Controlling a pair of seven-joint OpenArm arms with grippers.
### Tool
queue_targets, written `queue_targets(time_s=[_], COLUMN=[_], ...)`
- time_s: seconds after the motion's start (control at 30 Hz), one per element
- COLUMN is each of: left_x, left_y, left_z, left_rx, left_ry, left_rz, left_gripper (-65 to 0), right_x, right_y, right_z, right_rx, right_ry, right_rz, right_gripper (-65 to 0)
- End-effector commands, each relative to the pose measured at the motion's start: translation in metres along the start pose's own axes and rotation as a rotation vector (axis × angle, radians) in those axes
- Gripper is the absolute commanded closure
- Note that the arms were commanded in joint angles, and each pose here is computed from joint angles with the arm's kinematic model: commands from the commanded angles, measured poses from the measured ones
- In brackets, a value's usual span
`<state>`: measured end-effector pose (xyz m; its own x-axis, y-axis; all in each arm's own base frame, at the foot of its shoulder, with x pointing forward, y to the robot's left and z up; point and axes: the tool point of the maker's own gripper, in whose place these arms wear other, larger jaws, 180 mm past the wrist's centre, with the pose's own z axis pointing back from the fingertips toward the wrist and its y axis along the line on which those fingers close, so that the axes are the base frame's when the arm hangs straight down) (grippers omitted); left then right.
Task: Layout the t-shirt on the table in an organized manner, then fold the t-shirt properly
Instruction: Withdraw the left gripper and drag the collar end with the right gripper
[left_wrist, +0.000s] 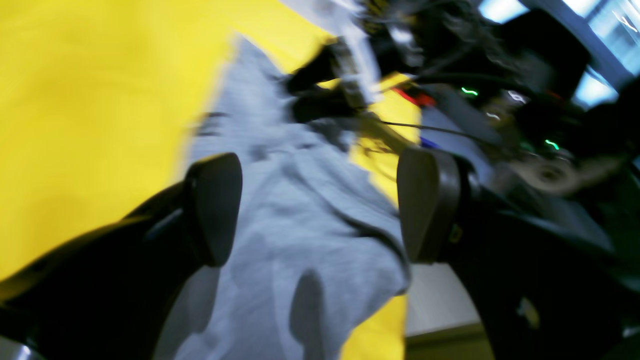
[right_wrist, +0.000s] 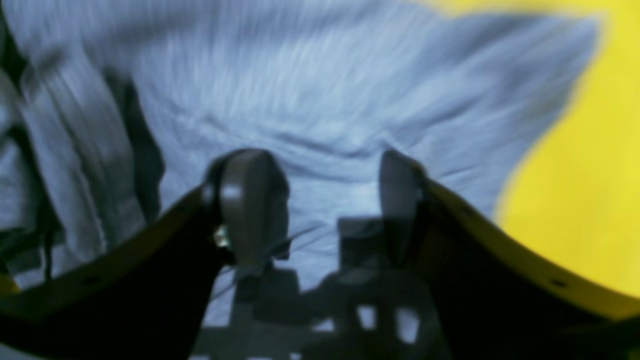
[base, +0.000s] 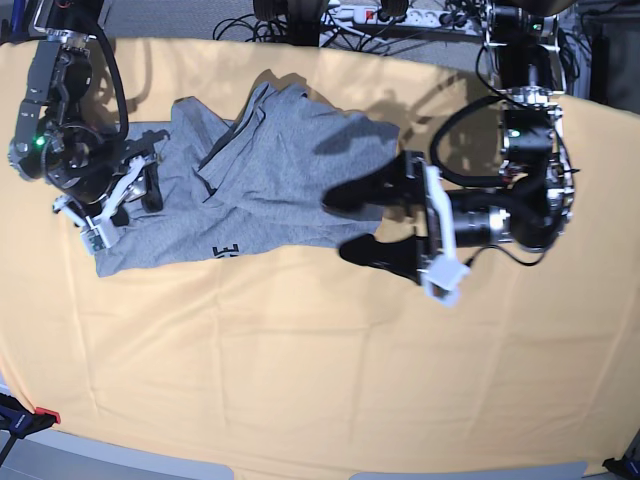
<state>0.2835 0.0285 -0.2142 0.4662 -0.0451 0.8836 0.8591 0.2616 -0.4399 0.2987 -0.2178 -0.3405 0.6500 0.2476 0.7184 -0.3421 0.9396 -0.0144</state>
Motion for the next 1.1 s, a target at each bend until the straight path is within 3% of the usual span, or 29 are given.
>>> queue_targets(time_s=[0.0, 0.17, 0.3, 0.6, 0.83, 1.07], left_x=[0.021, 0.031, 0.025, 0.029, 0.029, 0.029], left_y=[0.002, 0.028, 0.038, 0.043, 0.044, 0.044], left_z=[0.013, 0.07, 0.104, 0.131, 0.132, 0.132], left_rx=[0.022, 0.198, 0.298, 0.373, 0.375, 0.375], left_ry=[-0.059, -0.083, -0.066, -0.059, -0.06, -0.06], left_rz=[-0.044, -0.065, -0.046, -0.055, -0.049, -0.049], left_gripper=[-49.4, -49.4, -49.4, -49.4, -49.4, -49.4], right_x=[0.015, 0.01, -0.008, -0.041, -0.048, -0.054], right_y=[-0.014, -0.061, -0.076, -0.063, -0.026, 0.015], right_z=[0.01, 0.037, 0.051, 0.017, 0.006, -0.008], right_rx=[-0.035, -0.169, -0.162, 0.073, 0.328, 0.46], right_ry=[-0.042, -0.067, -0.081, -0.063, -0.032, 0.067], right_rz=[0.017, -0.085, -0.206, -0.392, -0.547, -0.503], right_gripper=[-37.9, -38.0, -43.5, -44.0, -43.9, -43.9])
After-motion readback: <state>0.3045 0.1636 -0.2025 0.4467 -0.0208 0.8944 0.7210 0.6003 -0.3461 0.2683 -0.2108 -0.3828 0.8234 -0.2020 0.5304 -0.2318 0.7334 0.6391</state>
